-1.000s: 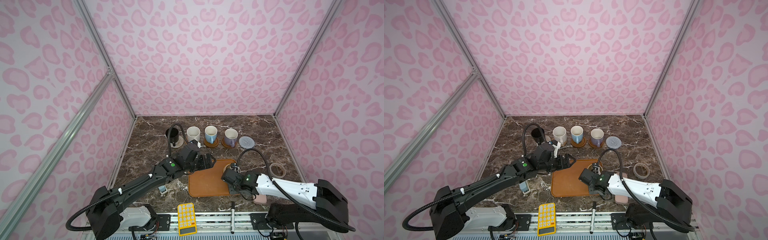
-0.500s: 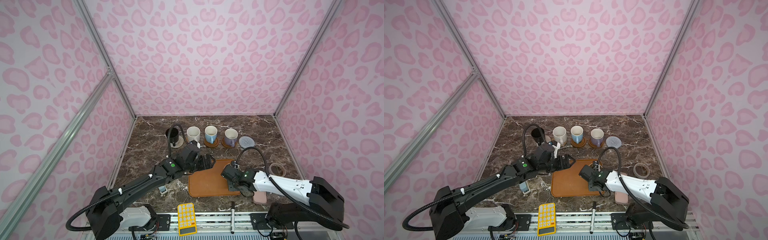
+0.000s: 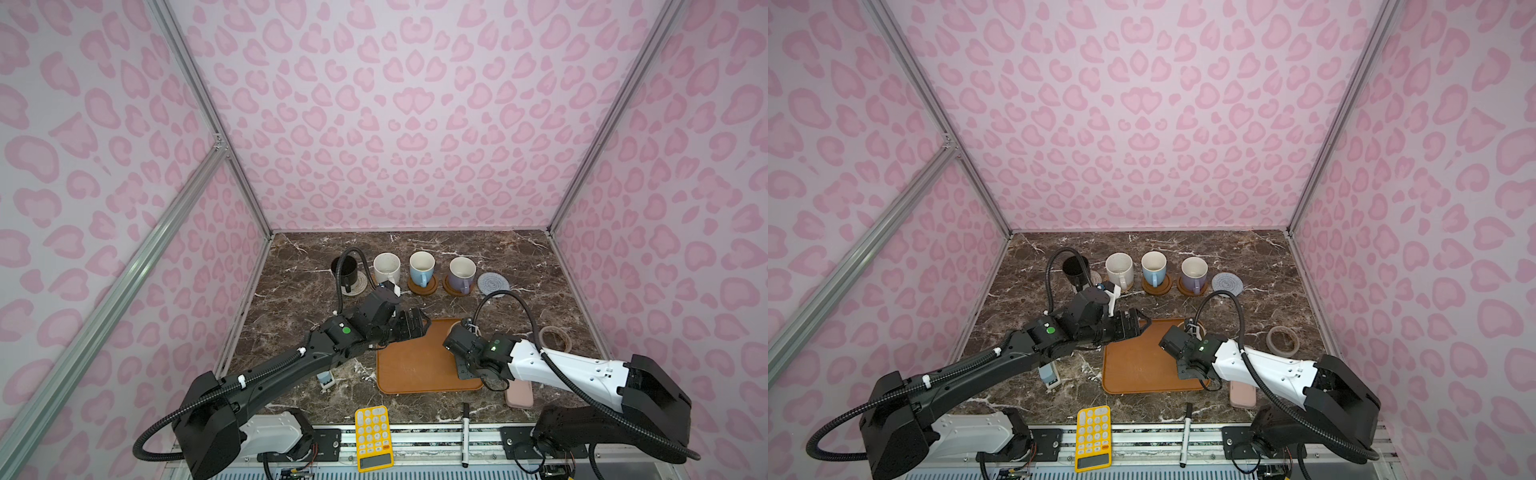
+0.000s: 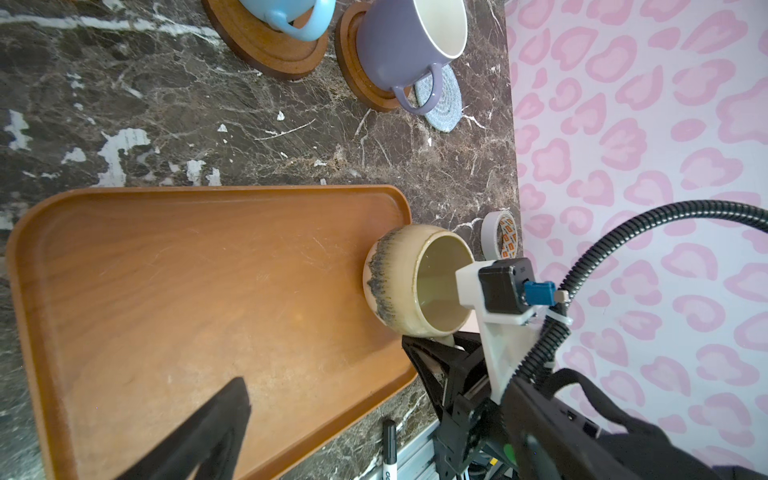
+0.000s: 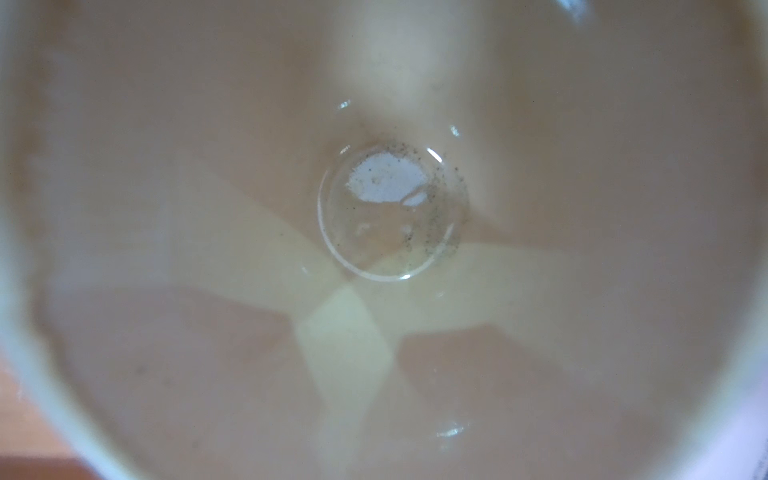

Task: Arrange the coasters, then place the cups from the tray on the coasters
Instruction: 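Lift the beige mug and carry it toward the grey knit coaster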

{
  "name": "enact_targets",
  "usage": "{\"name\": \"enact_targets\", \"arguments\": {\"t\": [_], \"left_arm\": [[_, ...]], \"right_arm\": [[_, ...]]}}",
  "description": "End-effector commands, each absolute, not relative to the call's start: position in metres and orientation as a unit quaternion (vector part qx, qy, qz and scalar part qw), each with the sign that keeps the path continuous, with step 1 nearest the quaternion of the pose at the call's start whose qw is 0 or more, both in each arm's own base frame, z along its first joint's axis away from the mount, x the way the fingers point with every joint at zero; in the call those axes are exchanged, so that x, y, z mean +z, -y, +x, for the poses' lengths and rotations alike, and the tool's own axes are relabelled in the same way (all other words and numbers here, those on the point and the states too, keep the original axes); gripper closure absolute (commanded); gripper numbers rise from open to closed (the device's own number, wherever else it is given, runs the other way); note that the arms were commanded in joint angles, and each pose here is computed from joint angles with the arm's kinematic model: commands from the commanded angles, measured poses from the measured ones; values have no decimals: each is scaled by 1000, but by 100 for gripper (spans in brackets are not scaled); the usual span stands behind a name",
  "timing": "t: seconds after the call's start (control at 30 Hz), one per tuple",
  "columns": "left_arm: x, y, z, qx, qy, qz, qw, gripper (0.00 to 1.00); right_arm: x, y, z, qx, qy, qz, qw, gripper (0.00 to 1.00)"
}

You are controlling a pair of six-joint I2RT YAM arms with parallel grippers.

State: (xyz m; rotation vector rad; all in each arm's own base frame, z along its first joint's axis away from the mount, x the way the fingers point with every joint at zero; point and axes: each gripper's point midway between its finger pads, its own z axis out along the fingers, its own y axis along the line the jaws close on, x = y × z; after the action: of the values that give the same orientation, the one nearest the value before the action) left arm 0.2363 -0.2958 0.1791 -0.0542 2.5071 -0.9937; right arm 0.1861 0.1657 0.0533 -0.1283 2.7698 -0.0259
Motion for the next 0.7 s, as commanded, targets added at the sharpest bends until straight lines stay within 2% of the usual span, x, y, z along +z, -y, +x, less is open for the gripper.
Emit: {"name": "enact_targets", "arguments": {"t": [0.0,0.3,0.67], "left_arm": [[181,294,239,-358,-905,-27,227,3],[186,296,243,-358,-903,-27,234,3],[205,317,255,-381,-892,-9,241,3]], "right_arm": [[62,-162,196,-23,-976,-46,211,100],[84,-165,204,-1,-971,-34,235,100],[102,-143,222,28,-969,7,244,100]]}}
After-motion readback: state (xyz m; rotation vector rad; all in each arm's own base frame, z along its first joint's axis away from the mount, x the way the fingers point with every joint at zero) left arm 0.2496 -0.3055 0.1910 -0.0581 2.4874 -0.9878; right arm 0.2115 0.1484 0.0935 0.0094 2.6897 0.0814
